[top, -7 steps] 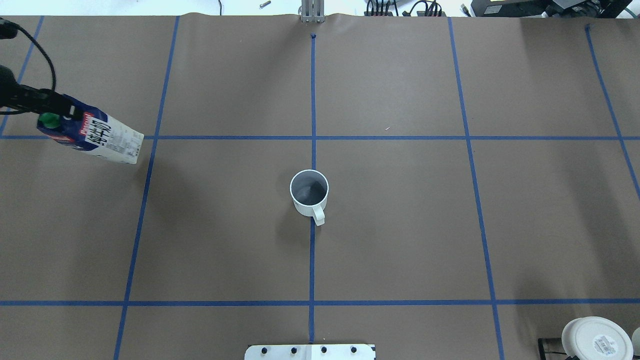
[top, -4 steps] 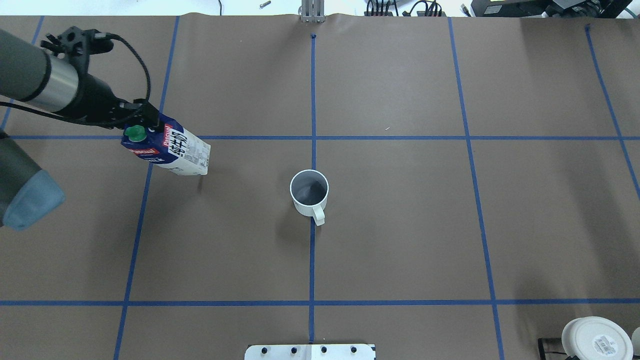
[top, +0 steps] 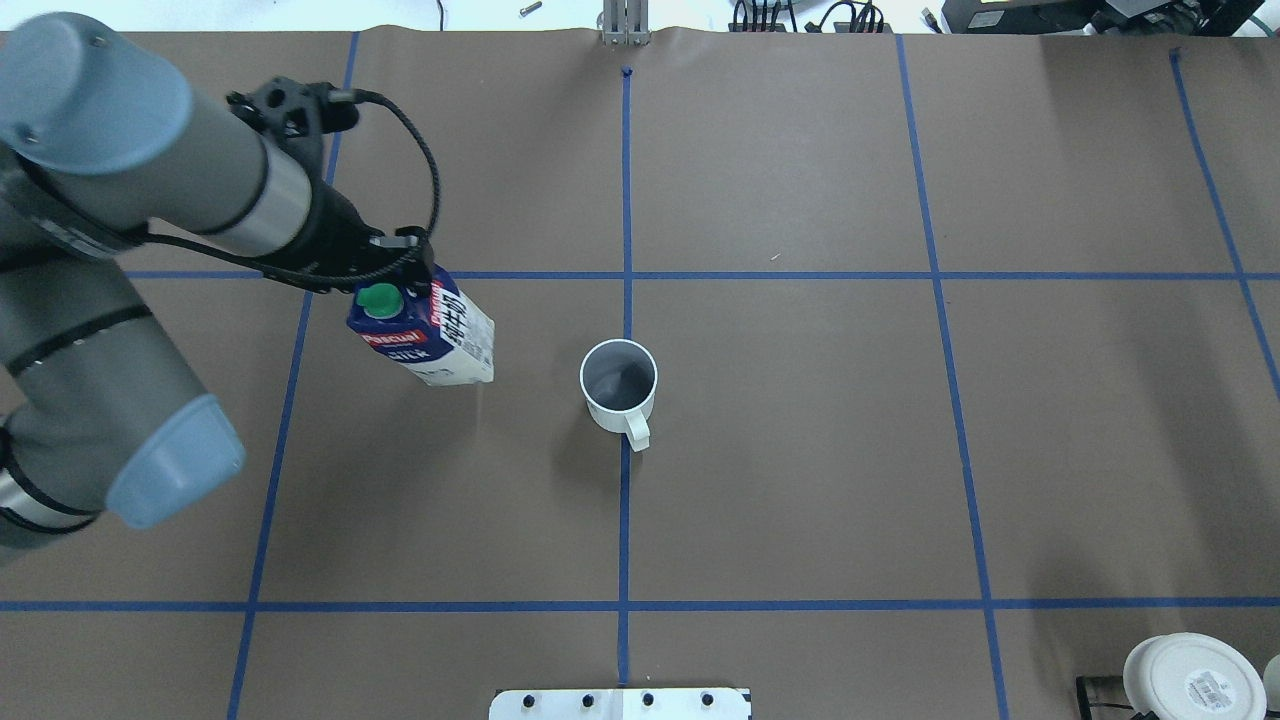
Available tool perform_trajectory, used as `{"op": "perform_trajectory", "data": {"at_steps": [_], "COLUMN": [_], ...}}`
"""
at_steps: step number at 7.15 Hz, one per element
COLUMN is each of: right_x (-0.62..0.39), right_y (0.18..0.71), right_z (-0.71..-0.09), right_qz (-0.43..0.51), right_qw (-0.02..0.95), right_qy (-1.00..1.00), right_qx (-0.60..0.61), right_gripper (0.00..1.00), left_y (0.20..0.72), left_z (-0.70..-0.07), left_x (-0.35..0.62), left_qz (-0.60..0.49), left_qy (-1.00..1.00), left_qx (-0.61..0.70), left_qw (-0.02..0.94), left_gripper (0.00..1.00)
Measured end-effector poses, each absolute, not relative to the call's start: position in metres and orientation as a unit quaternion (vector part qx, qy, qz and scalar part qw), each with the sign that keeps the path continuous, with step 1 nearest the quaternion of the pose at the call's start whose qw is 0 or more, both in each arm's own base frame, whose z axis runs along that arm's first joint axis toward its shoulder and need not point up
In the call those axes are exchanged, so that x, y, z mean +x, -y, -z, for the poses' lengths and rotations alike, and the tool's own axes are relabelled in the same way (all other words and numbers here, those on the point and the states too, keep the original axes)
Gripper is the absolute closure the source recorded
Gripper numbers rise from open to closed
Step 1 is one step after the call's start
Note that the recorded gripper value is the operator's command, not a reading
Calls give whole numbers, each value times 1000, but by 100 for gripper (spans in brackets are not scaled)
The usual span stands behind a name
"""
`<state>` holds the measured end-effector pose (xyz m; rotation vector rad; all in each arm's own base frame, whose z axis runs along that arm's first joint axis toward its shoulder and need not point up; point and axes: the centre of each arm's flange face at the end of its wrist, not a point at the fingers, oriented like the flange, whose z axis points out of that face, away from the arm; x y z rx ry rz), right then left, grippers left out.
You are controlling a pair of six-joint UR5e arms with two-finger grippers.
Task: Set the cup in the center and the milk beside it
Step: 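Carry the milk carton with the left gripper toward the mug, then lower the milk carton beside the mug and open the left gripper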
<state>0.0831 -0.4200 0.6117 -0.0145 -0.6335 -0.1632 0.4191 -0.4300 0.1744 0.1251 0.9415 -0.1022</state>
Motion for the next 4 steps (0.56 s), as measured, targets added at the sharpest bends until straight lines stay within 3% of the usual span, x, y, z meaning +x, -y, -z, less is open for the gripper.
{"op": "perform_trajectory", "data": {"at_steps": [2, 3, 4], "right_x": [83, 83, 83], "right_y": [420, 420, 420], "right_z": [-612, -612, -613], "right_qz": [80, 80, 80], "right_qw": [947, 947, 947], "right_qy": [311, 311, 311], "right_qx": [-8, -8, -8], "right_gripper": [0, 0, 0], "left_y": [419, 416, 414], "left_z": [-165, -163, -161], "left_x": [440, 448, 453], "left_qz": [46, 42, 40], "left_qy": [-453, -452, -453], "left_qx": [53, 51, 49], "left_qw": [889, 889, 889], "left_gripper": [99, 69, 29]}}
